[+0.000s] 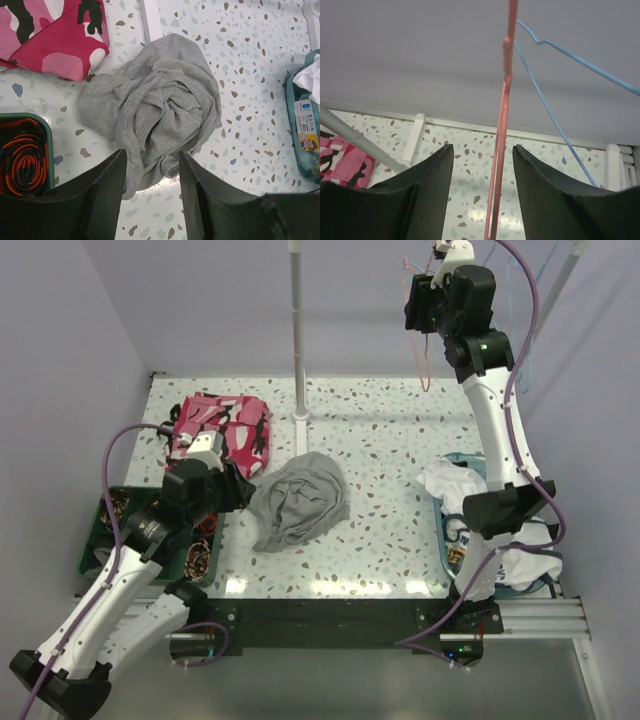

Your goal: Place the tank top on the hanger

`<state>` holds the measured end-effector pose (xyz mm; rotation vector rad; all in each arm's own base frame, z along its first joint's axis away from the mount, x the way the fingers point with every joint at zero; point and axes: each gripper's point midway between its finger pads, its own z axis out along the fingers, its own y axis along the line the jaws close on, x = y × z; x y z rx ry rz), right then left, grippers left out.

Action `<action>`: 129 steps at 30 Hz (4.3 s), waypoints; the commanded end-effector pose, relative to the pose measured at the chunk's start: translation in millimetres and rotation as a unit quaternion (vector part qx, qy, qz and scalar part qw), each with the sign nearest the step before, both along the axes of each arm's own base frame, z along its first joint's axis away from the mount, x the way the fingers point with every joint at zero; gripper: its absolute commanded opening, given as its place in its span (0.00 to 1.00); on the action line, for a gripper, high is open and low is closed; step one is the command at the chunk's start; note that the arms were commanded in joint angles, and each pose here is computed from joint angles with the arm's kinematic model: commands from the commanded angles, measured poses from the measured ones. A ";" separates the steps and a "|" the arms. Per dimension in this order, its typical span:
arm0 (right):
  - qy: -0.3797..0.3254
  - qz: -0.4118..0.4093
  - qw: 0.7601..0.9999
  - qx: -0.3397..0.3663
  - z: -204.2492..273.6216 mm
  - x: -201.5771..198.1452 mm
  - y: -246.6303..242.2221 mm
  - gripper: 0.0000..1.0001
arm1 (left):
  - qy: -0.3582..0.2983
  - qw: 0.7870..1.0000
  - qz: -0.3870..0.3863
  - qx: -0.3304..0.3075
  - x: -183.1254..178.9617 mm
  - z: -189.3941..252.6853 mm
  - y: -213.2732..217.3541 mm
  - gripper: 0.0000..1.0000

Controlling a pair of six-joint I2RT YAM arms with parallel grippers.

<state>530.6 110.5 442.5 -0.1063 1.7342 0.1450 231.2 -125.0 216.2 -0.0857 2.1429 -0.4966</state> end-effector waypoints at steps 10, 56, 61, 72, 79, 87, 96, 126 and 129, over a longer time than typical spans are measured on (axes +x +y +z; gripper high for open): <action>-0.004 -0.051 0.998 0.025 8.2 -1.3 -15.7 0.38 | -0.031 1.000 -0.005 0.000 1.4 22.7 0.8 0.51; -0.011 -0.088 0.995 0.048 7.4 1.2 -14.4 0.27 | -0.035 0.999 -0.006 -0.004 4.2 22.9 -1.6 0.51; -0.008 -0.086 0.995 0.049 3.6 5.9 -12.3 0.24 | -0.035 0.999 -0.007 -0.005 3.9 23.3 -1.8 0.51; -0.006 -0.099 0.994 0.039 5.2 6.3 -17.6 0.01 | -0.039 0.999 -0.009 -0.006 6.1 28.6 -3.4 0.51; -0.017 -0.103 0.994 0.036 14.1 2.7 -21.2 0.00 | -0.041 0.999 -0.008 -0.006 6.2 31.4 -3.1 0.50; -0.043 -0.102 0.993 0.045 34.0 -3.1 -23.0 0.00 | -0.042 0.999 -0.008 -0.008 6.6 33.1 -3.4 0.50; -0.072 -0.091 0.992 0.059 54.4 -17.8 -22.4 0.00 | -0.043 0.999 -0.004 -0.005 6.7 33.8 -1.6 0.50; -0.106 -0.051 0.989 0.086 69.5 -72.8 -13.4 0.00 | -0.038 0.999 -0.004 -0.001 9.2 27.6 -2.2 0.51; -0.108 -0.045 0.989 0.091 69.4 -83.8 -11.2 0.00 | -0.034 0.999 -0.005 0.000 10.1 22.5 -3.6 0.51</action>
